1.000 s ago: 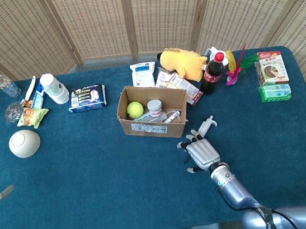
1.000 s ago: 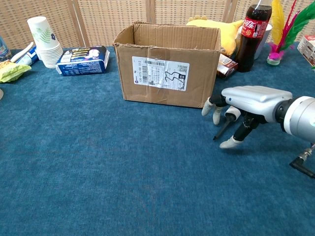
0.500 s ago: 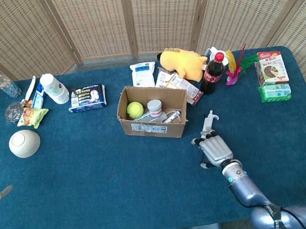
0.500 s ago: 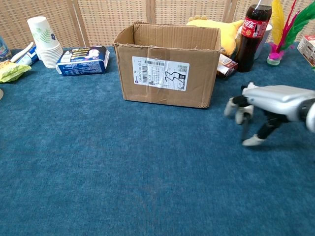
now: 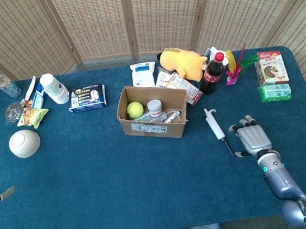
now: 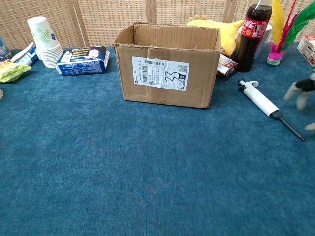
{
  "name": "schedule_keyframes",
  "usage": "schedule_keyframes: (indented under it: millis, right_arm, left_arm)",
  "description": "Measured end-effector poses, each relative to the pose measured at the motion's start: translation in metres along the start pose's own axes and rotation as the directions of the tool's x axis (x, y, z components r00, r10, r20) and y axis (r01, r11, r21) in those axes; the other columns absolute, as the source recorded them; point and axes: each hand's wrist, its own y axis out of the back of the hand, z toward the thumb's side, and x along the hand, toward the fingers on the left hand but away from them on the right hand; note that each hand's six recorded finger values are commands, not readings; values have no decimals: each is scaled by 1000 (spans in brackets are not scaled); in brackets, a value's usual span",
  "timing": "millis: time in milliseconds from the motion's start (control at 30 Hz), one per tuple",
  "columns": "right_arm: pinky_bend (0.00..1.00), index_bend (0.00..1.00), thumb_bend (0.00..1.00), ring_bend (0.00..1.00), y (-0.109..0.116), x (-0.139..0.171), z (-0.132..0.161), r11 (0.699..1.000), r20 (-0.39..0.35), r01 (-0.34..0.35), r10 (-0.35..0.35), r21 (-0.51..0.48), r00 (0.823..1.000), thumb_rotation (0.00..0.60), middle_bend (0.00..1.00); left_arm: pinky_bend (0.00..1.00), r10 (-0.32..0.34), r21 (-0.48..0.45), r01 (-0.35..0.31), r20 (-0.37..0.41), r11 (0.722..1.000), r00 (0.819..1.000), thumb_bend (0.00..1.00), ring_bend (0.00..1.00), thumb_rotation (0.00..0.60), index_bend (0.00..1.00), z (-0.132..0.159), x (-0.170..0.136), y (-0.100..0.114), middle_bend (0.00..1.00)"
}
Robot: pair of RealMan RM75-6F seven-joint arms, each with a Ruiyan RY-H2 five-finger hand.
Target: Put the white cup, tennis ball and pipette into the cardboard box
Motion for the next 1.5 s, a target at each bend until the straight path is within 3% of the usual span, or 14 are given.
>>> schedule_keyframes:
  millis: [133, 233, 400, 567, 767, 1000, 1500]
  right_arm:
    - [87, 219, 104, 82, 3, -5, -23, 999, 54, 5, -3, -42, 999, 600, 283]
    - [85, 140, 63, 51, 6, -6, -28, 996, 68, 12, -6, -92, 998, 600, 222]
    - [51, 11, 19, 2, 18, -5, -15, 984, 47, 32, -24, -173, 999, 600, 91]
    - [27, 0, 19, 0, 27, -7, 3, 974, 61, 53, -40, -220, 997, 600, 23]
    - [15, 0, 18, 0, 24, -16, 34, 953, 113, 74, -42, -293, 993, 600, 2]
    - [15, 0, 32, 0, 19, -26, 72, 946, 154, 100, -54, -308, 987, 600, 2]
    - [15, 19, 82, 0, 0, -36, 93, 938, 250, 125, -42, -323, 967, 600, 24]
  left_arm:
    - [74, -9, 6, 9, 1, 1000, 1000, 38, 0, 600, 0, 2, 0, -3, 0]
    - [73, -10, 8, 10, 0, 1000, 1000, 37, 0, 600, 0, 2, 1, -4, 0]
    - [74, -19, 10, 19, -4, 1000, 1000, 37, 0, 600, 0, 2, 3, -6, 0]
    - [74, -14, 8, 14, -7, 1000, 1000, 37, 0, 600, 0, 1, 3, -5, 0]
    - [76, -14, 5, 14, -7, 1000, 1000, 37, 0, 600, 0, 0, 2, -5, 0]
    - [77, -11, -3, 11, -10, 1000, 1000, 38, 0, 600, 0, -2, 2, -3, 0]
    - [77, -10, -6, 10, -12, 1000, 1000, 39, 0, 600, 0, -4, 3, -1, 0]
